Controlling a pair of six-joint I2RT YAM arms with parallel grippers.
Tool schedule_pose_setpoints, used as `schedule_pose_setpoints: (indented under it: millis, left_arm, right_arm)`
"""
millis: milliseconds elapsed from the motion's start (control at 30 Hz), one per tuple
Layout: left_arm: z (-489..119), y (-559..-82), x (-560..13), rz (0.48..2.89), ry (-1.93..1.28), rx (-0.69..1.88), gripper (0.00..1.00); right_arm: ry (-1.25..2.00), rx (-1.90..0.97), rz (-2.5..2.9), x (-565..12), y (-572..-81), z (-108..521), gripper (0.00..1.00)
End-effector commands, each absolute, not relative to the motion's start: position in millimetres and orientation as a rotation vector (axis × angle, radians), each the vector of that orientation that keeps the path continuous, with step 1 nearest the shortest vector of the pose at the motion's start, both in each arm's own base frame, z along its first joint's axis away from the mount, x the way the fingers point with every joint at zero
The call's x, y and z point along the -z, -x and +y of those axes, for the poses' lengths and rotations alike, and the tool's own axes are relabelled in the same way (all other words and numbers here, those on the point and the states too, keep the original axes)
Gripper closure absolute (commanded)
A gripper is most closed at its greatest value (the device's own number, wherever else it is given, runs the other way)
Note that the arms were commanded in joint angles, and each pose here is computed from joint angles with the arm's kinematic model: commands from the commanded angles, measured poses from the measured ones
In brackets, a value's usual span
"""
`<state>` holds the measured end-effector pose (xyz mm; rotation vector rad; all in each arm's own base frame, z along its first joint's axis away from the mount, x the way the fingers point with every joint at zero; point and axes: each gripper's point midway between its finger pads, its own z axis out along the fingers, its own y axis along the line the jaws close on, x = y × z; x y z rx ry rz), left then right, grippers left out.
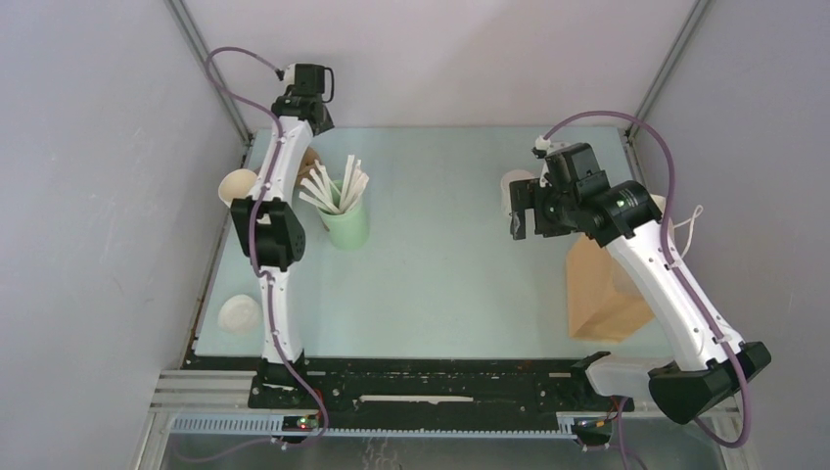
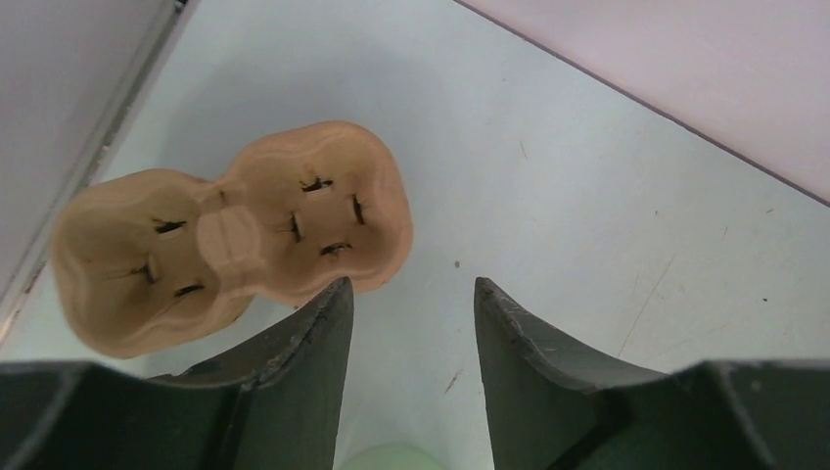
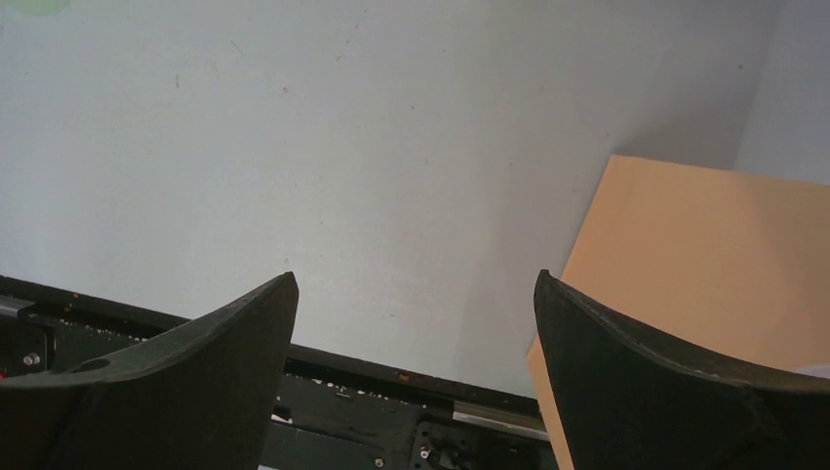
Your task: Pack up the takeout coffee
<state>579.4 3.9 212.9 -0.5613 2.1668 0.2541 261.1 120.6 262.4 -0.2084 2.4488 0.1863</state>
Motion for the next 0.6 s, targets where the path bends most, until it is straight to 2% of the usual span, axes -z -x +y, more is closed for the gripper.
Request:
schedule_pose_setpoints:
  millis: [0, 567]
  left_arm:
    - [6, -605, -209, 2.105, 0.655, -0.104, 0.49]
    - [9, -623, -147, 2.146, 0.734, -0.119, 0.51]
  right_arm:
    - [0.168, -0.182, 2.462, -260, -267, 113, 0.0]
    - [0.135, -0.179, 2.504, -251, -280, 112, 0.0]
